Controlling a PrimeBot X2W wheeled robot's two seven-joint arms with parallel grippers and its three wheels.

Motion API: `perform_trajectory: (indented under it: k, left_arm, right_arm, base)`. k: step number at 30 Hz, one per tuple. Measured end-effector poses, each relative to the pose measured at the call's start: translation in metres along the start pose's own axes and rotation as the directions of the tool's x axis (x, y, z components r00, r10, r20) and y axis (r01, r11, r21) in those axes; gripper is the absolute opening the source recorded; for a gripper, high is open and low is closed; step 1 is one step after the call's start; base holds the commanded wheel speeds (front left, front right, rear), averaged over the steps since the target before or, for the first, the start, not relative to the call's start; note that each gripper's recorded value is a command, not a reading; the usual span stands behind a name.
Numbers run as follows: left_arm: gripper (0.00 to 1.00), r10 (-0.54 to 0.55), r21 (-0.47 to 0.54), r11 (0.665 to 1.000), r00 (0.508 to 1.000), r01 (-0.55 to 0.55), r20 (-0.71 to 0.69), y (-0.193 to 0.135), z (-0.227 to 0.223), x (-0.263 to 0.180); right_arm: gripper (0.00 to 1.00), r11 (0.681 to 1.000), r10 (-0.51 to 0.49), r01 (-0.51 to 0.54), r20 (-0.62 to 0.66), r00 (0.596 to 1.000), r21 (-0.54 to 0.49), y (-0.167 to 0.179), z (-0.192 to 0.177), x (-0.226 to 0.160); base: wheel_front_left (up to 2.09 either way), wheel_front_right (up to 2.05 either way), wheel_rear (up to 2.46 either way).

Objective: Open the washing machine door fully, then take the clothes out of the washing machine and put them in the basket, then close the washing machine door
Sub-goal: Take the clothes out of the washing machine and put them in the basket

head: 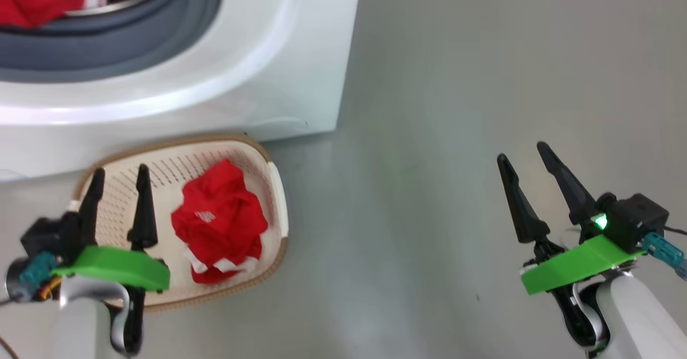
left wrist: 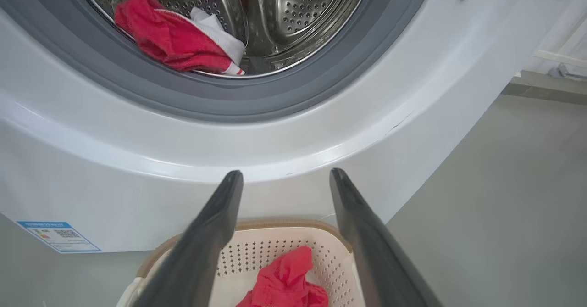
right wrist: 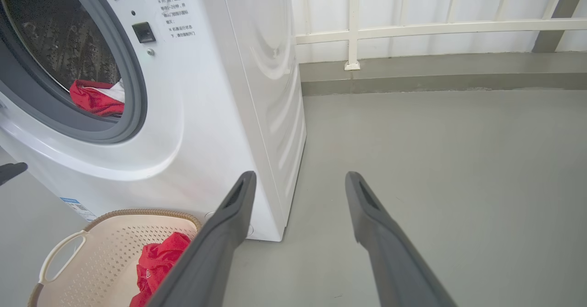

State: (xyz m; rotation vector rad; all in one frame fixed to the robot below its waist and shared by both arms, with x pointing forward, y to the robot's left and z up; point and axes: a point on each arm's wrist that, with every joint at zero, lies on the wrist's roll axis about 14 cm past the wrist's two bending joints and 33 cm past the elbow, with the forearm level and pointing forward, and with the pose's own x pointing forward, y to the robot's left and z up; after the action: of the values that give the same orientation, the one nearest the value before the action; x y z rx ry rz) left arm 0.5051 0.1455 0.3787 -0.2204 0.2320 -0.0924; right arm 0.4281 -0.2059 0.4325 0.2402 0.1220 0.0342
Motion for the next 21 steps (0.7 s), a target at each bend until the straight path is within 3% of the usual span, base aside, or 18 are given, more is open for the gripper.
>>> perform_trajectory:
  k: [11,21]
  left_arm:
    - [1.00,0.033,0.038,0.999,0.987,-0.040,0.156,0.010,0.055,-0.057]
    - [1.00,0.065,0.060,0.995,0.972,-0.081,0.227,0.020,0.075,-0.110]
  right_arm:
    - [1.00,1.000,0.019,-0.019,0.056,0.998,0.003,0.008,0.023,-0.024]
    - [1.00,1.000,0.018,-0.018,0.084,0.996,0.007,0.010,0.032,-0.048]
  base:
    - [0.00,0.00,0.00]
    - [0.00,0.00,0.00]
